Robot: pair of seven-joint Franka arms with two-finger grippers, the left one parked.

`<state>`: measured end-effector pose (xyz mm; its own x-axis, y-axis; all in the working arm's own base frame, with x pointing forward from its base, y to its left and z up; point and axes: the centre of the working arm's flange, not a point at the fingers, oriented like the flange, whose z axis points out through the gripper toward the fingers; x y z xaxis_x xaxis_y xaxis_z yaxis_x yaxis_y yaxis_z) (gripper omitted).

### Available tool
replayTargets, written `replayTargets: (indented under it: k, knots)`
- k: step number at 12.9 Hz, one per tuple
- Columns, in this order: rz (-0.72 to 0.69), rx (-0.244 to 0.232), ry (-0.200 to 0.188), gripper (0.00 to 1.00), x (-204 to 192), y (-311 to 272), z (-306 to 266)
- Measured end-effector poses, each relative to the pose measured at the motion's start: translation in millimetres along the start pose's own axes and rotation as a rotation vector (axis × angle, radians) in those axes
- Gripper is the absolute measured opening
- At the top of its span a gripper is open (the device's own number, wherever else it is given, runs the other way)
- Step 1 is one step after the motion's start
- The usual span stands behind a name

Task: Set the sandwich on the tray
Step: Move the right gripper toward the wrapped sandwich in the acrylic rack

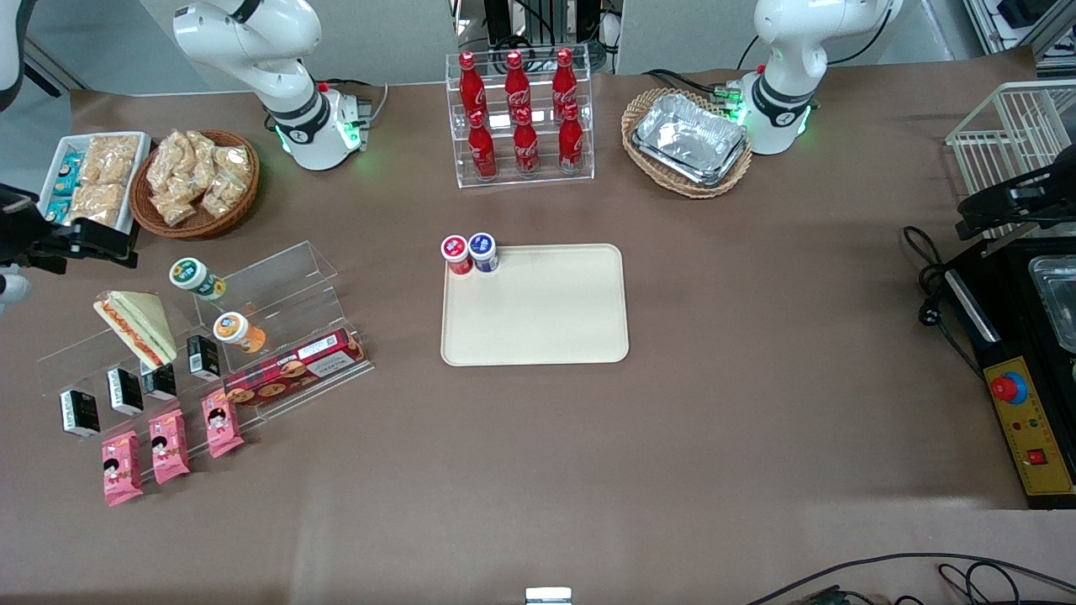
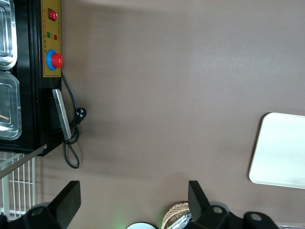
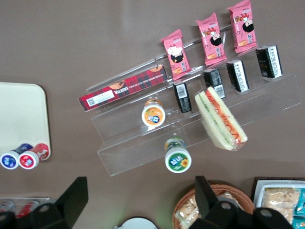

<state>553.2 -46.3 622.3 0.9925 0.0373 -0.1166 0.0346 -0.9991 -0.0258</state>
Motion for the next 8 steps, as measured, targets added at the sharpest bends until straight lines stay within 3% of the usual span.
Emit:
replayTargets:
  k: [6, 8]
  knots:
    - [-0.134, -0.003, 0.002, 1.0, -7.7, 82.6, 22.7]
    - [-0.151, -0.044, -0.015, 1.0, -5.3, 88.7, 36.2]
